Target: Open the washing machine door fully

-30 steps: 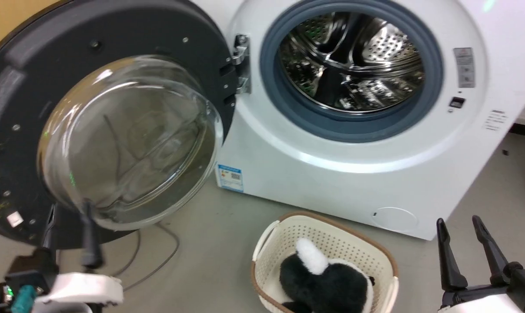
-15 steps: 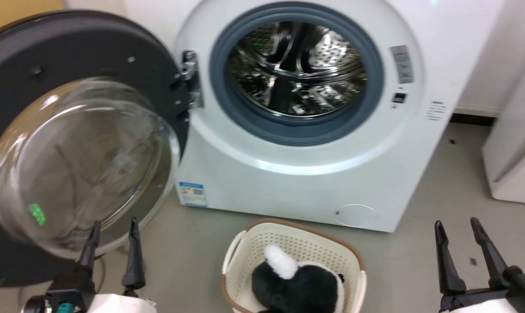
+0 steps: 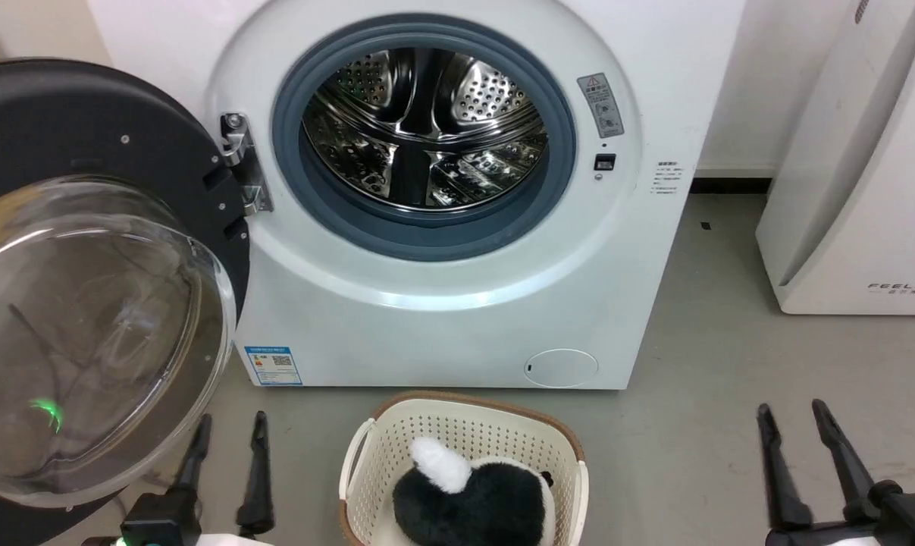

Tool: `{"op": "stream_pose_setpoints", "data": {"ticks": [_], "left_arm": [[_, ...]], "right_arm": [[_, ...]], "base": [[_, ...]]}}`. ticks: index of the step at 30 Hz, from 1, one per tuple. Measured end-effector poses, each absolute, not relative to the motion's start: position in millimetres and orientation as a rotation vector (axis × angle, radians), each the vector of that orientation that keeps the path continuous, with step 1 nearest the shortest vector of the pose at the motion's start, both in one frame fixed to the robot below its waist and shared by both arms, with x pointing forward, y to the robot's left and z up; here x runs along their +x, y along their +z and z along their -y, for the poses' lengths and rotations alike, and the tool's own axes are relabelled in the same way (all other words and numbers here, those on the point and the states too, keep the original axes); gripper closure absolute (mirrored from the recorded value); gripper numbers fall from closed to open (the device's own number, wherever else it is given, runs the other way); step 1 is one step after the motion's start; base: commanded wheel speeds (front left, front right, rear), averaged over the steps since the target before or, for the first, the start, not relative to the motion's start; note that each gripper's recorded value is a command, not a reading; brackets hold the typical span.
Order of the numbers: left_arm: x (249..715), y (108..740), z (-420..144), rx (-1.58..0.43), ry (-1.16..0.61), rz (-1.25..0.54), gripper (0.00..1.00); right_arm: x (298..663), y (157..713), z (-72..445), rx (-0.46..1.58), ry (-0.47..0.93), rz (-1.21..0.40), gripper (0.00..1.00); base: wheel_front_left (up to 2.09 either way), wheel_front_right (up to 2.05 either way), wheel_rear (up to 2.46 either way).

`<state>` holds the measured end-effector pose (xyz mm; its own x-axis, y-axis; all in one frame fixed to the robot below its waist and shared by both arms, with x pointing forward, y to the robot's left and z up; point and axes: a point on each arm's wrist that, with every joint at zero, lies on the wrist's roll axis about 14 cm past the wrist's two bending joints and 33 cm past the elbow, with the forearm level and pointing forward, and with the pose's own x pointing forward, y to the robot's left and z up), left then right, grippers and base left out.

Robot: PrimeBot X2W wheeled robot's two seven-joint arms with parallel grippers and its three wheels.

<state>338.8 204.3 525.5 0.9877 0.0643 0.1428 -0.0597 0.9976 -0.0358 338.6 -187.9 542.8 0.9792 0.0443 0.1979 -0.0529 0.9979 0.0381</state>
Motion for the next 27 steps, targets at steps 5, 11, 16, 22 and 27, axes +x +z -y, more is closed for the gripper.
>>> {"op": "stream_pose_setpoints", "data": {"ticks": [5, 11, 16, 22, 27], "left_arm": [[339.3, 525.2, -202.9, -0.033, 0.058, 0.143, 1.00], [340.1, 523.2, -201.6, -0.033, 0.055, 0.131, 1.00], [341.0, 521.8, -200.4, -0.032, 0.051, 0.119, 1.00], [342.1, 520.7, -199.1, -0.030, 0.047, 0.108, 1.00], [343.1, 520.6, -198.0, -0.023, 0.043, 0.102, 1.00]], "right_arm": [[338.6, 542.7, 188.6, 0.043, 0.047, 0.198, 1.00], [339.3, 540.8, 188.0, 0.042, 0.049, 0.185, 1.00], [340.5, 538.9, 186.8, 0.042, 0.052, 0.171, 1.00], [341.1, 536.6, 185.5, 0.037, 0.056, 0.158, 1.00], [342.0, 535.2, 184.2, 0.033, 0.060, 0.148, 1.00]], "base": [[0.00, 0.00, 0.00], [0.00, 0.00, 0.00], [0.00, 0.00, 0.00], [0.00, 0.00, 0.00], [0.00, 0.00, 0.00]]}}
